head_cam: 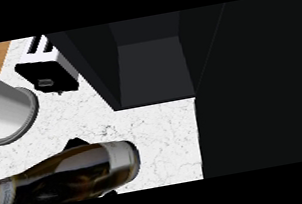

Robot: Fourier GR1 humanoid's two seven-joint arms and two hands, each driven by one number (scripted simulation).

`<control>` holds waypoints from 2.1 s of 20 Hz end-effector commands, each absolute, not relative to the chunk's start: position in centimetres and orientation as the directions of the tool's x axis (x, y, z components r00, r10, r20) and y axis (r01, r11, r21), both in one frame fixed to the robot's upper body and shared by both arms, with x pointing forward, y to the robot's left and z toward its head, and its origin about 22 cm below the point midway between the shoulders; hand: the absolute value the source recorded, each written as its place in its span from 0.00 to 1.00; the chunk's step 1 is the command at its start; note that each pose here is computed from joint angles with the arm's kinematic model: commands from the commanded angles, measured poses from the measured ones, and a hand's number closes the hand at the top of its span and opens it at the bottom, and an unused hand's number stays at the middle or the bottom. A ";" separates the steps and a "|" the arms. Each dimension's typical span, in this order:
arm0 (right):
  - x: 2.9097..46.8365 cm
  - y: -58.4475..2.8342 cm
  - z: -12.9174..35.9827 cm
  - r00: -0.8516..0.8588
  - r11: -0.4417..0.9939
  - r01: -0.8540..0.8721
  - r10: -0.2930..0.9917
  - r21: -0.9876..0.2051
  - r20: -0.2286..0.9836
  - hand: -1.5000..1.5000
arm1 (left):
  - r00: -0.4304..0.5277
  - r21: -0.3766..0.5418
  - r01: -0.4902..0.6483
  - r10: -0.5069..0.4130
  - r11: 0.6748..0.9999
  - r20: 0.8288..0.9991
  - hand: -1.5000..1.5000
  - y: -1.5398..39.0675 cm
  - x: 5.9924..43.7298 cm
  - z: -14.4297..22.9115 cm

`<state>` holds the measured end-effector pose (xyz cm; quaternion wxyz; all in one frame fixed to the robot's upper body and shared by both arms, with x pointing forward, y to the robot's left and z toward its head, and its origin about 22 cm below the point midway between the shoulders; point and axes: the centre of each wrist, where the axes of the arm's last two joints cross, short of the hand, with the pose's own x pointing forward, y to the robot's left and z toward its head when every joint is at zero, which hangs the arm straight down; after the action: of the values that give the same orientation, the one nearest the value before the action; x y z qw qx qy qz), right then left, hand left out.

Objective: Pick up the wine, place it into the cabinet and close the cabinet

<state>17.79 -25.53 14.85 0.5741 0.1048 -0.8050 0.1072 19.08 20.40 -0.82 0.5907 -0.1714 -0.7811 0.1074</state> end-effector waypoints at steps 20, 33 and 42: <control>18.0 -25.2 15.5 -0.324 0.949 -0.304 -0.024 -0.081 0.946 0.00 | -0.284 -0.169 0.092 0.189 0.981 0.940 1.00 9.8 30.7 4.8; 16.3 -25.4 14.8 -0.332 0.953 -0.299 -0.047 -0.058 0.942 0.00 | -0.203 -0.179 0.018 0.179 0.984 0.963 1.00 8.5 31.3 1.0; 18.5 -25.6 15.3 -0.323 0.950 -0.306 -0.037 -0.067 0.946 0.00 | -0.150 -0.168 0.019 0.169 0.986 0.974 1.00 9.3 31.0 -3.3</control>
<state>17.88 -25.56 14.82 0.5715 0.1042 -0.8063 0.1114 31.22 8.26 -2.00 0.6391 -0.0596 -0.7644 0.0609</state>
